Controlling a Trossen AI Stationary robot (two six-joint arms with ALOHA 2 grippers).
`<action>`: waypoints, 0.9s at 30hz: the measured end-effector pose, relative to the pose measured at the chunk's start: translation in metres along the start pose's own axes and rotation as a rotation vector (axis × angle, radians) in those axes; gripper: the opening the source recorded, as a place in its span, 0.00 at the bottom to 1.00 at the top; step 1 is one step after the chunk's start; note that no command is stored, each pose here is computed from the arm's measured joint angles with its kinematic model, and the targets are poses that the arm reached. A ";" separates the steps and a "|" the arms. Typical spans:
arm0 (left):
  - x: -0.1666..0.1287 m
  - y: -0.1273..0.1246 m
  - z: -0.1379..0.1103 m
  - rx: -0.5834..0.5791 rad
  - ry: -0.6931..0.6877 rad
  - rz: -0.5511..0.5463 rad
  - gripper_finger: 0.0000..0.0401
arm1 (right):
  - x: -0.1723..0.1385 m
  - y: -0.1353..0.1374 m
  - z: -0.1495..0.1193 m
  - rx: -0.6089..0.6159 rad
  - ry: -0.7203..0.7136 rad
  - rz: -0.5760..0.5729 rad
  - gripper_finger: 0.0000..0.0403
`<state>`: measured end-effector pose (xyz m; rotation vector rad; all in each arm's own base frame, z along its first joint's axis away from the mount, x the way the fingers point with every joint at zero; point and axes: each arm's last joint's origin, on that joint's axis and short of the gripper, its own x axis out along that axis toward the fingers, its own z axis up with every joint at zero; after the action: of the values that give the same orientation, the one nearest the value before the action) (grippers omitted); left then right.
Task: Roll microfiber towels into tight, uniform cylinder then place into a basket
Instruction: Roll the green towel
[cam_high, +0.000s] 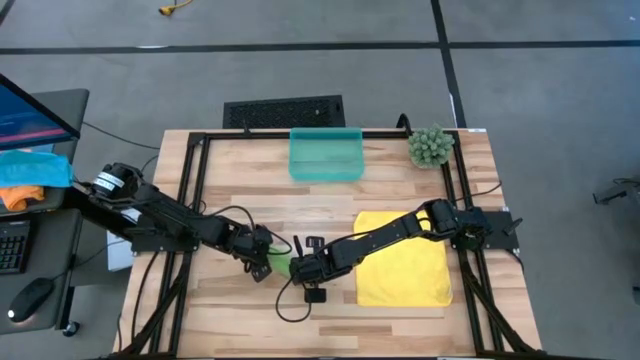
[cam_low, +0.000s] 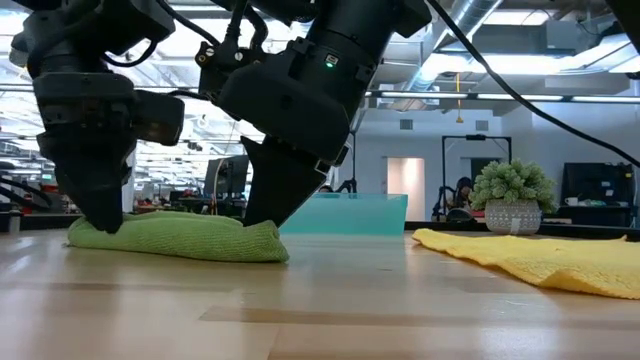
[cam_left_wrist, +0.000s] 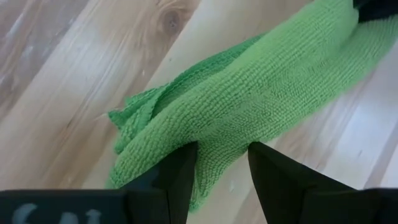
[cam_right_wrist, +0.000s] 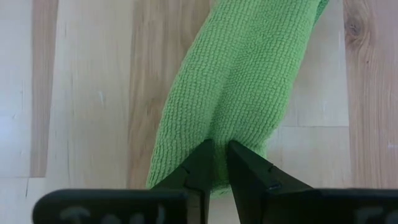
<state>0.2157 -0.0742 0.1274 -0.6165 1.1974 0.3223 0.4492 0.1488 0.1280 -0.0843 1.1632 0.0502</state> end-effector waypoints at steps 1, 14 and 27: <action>0.000 0.000 0.000 -0.013 0.000 0.000 0.37 | 0.000 0.000 0.000 0.000 0.000 0.000 0.19; 0.000 -0.005 -0.004 -0.163 0.049 -0.050 0.37 | -0.011 -0.002 -0.002 -0.005 0.039 -0.006 0.19; 0.001 -0.009 -0.007 -0.182 0.093 -0.091 0.37 | -0.046 -0.011 -0.015 -0.044 0.166 -0.190 0.19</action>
<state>0.2151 -0.0855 0.1277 -0.8492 1.2325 0.3305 0.4180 0.1368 0.1645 -0.2413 1.3152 -0.1012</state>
